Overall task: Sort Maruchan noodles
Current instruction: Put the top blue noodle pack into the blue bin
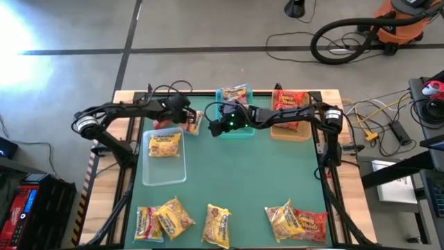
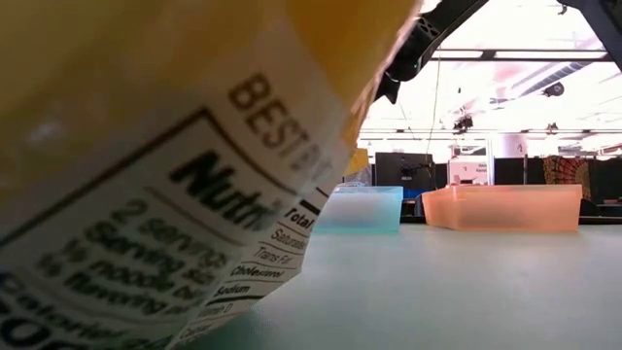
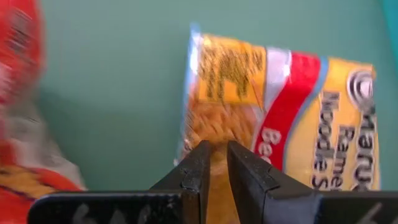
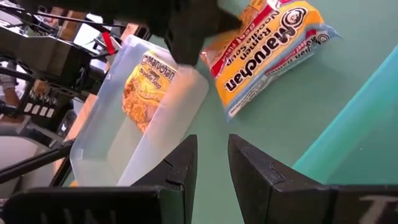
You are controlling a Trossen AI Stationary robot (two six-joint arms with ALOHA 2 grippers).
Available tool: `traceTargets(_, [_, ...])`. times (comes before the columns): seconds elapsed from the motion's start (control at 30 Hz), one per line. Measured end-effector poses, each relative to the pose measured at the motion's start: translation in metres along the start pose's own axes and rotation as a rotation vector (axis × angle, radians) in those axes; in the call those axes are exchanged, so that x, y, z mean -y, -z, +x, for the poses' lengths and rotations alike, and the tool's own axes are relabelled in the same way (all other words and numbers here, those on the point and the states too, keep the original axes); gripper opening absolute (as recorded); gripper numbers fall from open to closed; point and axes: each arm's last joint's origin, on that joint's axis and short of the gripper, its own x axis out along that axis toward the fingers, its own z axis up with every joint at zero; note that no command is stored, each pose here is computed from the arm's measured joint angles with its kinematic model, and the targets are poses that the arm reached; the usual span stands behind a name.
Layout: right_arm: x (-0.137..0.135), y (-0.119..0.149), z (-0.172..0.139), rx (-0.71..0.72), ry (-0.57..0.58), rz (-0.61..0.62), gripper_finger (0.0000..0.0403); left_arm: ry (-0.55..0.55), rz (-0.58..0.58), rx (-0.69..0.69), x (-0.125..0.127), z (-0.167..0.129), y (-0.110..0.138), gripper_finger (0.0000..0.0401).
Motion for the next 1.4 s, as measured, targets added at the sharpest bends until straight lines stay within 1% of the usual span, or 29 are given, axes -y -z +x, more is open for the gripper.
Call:
traceTargets(0.2, [0.0, 0.001, 0.0, -0.001, 0.0, -0.005, 0.0079, 0.065, 0.036, -0.044, 0.013, 0.006, 0.01, 0.0039])
traceTargets(0.37, [0.0, 0.001, 0.0, -0.002, 0.001, -0.027, 0.0079, 0.173, 0.089, -0.086, 0.022, 0.005, 0.013, 0.0039])
traceTargets(0.5, [0.0, 0.002, 0.0, -0.01, 0.007, -0.041, 0.0079, 0.187, 0.095, -0.092, 0.023, 0.004, 0.014, 0.0039])
traceTargets(0.73, [0.0, 0.009, 0.001, -0.052, 0.034, -0.065, 0.0079, 0.224, 0.093, -0.05, 0.026, -0.001, 0.01, 0.0039])
traceTargets(0.9, [-0.002, 0.009, 0.0, -0.052, 0.029, -0.083, 0.0079, 0.263, 0.154, 0.014, 0.036, -0.008, -0.002, 0.0039])
traceTargets(1.03, [-0.009, 0.004, -0.01, -0.042, 0.008, -0.188, 0.0079, 0.289, 0.182, 0.028, 0.045, -0.015, -0.004, 0.0039])
traceTargets(1.17, [-0.014, -0.002, -0.028, -0.056, 0.027, -0.266, 0.0079, 0.301, 0.195, 0.014, 0.052, -0.017, 0.003, 0.0039])
traceTargets(1.3, [-0.021, -0.01, -0.049, -0.046, 0.041, -0.335, 0.0079, 0.259, 0.142, 0.001, 0.054, -0.015, 0.009, 0.0039])
traceTargets(1.4, [-0.028, -0.015, -0.061, -0.023, 0.024, -0.366, 0.0079, 0.237, 0.112, 0.017, 0.054, -0.015, 0.01, 0.0039])
